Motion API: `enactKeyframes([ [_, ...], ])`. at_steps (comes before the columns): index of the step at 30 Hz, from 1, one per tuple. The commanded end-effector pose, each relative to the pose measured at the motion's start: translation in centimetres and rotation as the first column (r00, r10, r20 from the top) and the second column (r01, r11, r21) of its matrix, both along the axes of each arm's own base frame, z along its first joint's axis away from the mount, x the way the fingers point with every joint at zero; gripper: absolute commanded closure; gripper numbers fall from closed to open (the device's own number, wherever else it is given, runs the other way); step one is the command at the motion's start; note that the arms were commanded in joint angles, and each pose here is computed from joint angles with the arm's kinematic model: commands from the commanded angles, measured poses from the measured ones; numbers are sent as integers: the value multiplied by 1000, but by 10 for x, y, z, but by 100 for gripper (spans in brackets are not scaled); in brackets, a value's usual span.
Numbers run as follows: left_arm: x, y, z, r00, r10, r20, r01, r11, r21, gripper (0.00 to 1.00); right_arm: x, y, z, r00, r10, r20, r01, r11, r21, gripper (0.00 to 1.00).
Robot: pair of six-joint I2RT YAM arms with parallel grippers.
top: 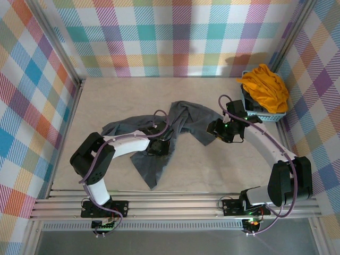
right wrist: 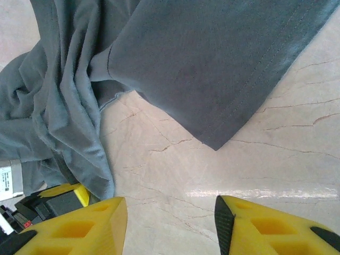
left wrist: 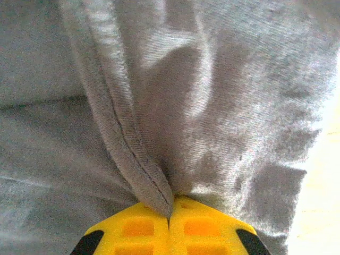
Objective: Fold and stack the t-shirts
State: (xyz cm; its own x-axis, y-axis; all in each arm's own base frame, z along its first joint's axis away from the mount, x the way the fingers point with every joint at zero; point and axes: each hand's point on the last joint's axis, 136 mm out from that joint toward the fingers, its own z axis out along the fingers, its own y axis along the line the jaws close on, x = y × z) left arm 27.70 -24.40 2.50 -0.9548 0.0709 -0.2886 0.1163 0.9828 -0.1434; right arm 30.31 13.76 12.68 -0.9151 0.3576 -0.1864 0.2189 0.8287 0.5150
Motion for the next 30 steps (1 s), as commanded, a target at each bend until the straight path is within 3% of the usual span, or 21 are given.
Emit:
enactKeyframes([
  [1,2,-7,42,998,-5,67,7,999,-39,100,-4,10,3,1000,17,6,-17,999,27,53],
  [8,20,-36,161,981,19,194,28,971,-238,100,-12,24,-3,1000,16,-17,-15,996,86,54],
  [15,57,-71,277,956,50,289,88,891,-445,100,-22,40,-16,998,-19,-54,29,978,205,54],
  [23,128,-75,407,906,190,379,127,731,-671,100,-18,59,-19,996,-51,-69,67,963,259,54],
  [30,159,-51,498,872,320,371,188,480,-857,100,2,83,-13,997,-47,-65,67,941,333,53],
])
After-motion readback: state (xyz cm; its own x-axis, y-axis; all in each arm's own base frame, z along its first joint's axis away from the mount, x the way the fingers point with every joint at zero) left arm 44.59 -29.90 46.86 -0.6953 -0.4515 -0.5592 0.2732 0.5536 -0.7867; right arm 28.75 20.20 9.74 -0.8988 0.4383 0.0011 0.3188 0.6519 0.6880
